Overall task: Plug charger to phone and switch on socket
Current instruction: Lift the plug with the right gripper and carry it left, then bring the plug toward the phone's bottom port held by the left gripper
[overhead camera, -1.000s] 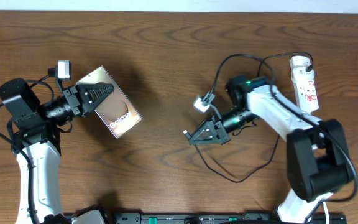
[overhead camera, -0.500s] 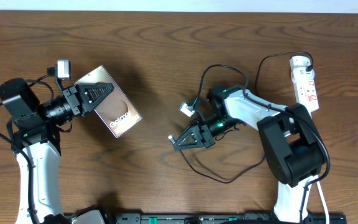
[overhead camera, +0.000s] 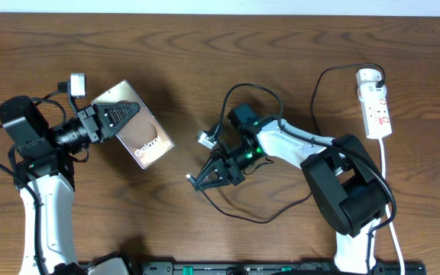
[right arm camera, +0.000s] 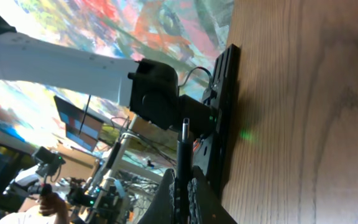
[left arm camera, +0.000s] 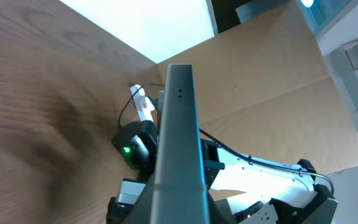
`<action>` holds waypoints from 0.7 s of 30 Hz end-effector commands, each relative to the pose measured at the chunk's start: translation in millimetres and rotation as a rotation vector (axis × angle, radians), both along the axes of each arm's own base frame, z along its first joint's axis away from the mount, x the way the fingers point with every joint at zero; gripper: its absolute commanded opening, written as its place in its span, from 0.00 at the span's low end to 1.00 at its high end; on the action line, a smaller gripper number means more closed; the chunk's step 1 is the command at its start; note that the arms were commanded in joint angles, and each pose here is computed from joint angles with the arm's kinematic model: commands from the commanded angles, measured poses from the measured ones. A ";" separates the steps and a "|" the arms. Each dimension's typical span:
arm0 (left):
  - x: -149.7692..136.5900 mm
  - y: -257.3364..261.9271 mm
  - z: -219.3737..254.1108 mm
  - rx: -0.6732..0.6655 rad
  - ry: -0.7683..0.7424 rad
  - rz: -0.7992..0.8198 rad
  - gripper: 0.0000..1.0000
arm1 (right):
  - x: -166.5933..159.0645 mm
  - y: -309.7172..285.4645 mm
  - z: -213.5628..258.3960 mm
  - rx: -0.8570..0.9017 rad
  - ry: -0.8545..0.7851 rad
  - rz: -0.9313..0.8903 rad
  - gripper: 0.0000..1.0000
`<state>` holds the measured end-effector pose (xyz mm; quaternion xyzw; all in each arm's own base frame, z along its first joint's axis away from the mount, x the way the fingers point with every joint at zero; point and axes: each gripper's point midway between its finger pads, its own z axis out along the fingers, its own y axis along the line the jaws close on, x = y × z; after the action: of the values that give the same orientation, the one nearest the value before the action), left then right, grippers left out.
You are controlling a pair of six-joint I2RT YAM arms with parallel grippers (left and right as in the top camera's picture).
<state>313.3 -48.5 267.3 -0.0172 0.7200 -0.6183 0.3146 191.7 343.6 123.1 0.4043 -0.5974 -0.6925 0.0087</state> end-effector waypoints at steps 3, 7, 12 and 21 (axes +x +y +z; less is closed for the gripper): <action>-4.6 -1.8 1.8 0.004 -0.038 -0.027 0.07 | -2.3 12.7 8.4 -0.031 0.100 0.031 0.01; -4.6 -1.8 1.8 0.012 -0.052 -0.027 0.07 | -1.9 21.7 10.8 -0.030 0.097 0.048 0.01; -4.5 -1.8 1.8 0.025 -0.078 -0.028 0.08 | -0.9 29.3 14.0 -0.023 0.088 0.062 0.01; -3.6 -1.2 0.3 0.026 -0.079 -0.027 0.07 | 3.4 32.8 16.8 -0.015 0.076 0.062 0.01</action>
<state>313.3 -48.5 267.3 0.0065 0.7202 -0.6076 0.3348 196.9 375.2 133.5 0.4034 -0.5945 -0.6945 0.0391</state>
